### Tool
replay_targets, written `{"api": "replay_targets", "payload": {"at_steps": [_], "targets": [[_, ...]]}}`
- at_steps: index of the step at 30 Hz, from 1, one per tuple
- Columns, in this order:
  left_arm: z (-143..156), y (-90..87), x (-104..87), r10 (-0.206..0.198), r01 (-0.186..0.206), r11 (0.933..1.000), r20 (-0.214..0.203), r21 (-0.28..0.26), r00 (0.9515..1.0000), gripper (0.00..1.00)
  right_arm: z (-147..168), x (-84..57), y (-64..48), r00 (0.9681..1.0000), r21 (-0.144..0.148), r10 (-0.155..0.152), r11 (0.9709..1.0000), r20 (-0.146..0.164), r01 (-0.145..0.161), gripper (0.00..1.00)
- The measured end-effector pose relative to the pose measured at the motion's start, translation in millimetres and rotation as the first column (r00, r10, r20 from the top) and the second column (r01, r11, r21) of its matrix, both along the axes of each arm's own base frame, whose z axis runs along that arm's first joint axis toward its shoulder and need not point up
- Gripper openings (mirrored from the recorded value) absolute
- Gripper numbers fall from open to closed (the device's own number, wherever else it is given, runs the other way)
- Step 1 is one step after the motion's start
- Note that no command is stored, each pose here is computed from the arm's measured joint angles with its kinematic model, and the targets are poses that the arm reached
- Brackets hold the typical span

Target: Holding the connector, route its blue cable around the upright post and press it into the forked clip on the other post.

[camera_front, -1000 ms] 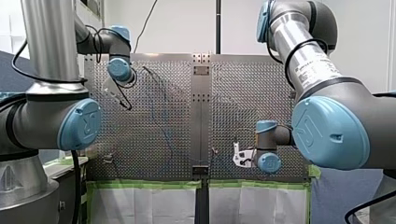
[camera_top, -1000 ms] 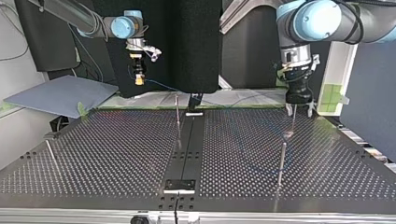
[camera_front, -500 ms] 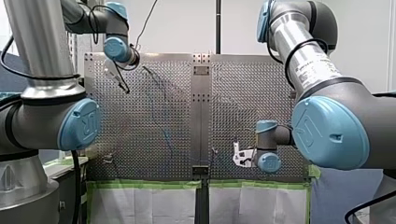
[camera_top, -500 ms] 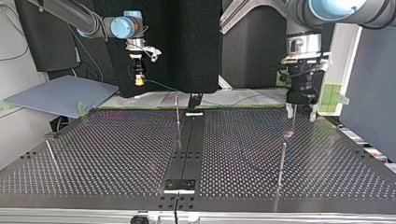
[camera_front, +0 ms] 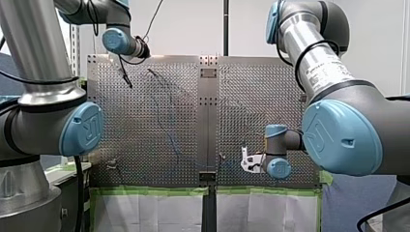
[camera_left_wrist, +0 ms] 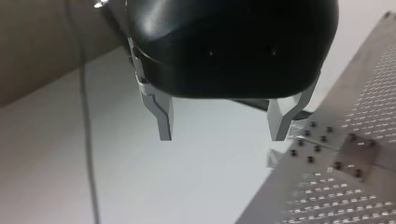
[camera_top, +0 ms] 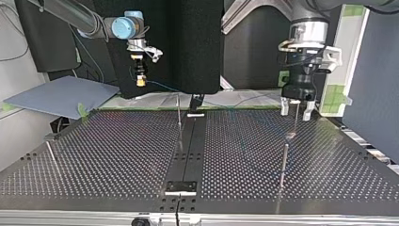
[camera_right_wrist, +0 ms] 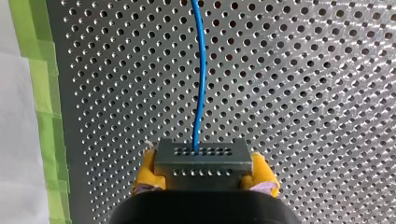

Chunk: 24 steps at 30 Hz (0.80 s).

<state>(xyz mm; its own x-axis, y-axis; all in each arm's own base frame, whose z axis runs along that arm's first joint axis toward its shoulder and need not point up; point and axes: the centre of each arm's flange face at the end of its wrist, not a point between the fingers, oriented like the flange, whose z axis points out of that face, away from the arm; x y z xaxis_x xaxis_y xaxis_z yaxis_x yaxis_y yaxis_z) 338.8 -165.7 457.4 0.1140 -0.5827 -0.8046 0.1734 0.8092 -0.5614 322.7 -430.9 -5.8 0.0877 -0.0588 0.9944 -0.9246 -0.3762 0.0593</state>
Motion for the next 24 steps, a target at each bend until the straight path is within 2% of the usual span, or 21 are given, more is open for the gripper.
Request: {"api": "replay_targets", "payload": {"at_steps": [5, 8, 11, 17, 24], "targets": [[-12.9, -10.1, 7.7, -0.047, 0.049, 0.9975, -0.032, 0.051, 0.9984, 1.00, 0.2, 1.0, 0.4, 1.0000, 0.000, 0.007, 1.0000, 0.002, -0.007, 0.00], [-20.5, -17.6, 12.7, -0.079, 0.083, 0.9932, -0.052, 0.082, 0.9956, 1.00, 0.5, 1.4, 0.1, 1.0000, -0.001, 0.008, 1.0000, 0.003, -0.008, 0.00], [-26.2, -26.3, 18.6, -0.115, 0.122, 0.9860, -0.067, 0.114, 0.9911, 1.00, 0.5, 1.7, 0.2, 1.0000, -0.001, 0.009, 1.0000, 0.003, -0.009, 0.00], [-40.3, -44.0, 30.5, -0.187, 0.202, 0.9630, -0.101, 0.178, 0.9772, 1.00, 0.6, 2.1, -0.2, 0.9999, -0.002, 0.009, 1.0000, 0.004, -0.009, 0.00], [-57.0, -64.1, 36.5, -0.262, 0.289, 0.9250, -0.136, 0.246, 0.9553, 1.00, 1.0, 2.9, -0.7, 0.9999, -0.003, 0.012, 0.9999, 0.005, -0.012, 0.00]]}}
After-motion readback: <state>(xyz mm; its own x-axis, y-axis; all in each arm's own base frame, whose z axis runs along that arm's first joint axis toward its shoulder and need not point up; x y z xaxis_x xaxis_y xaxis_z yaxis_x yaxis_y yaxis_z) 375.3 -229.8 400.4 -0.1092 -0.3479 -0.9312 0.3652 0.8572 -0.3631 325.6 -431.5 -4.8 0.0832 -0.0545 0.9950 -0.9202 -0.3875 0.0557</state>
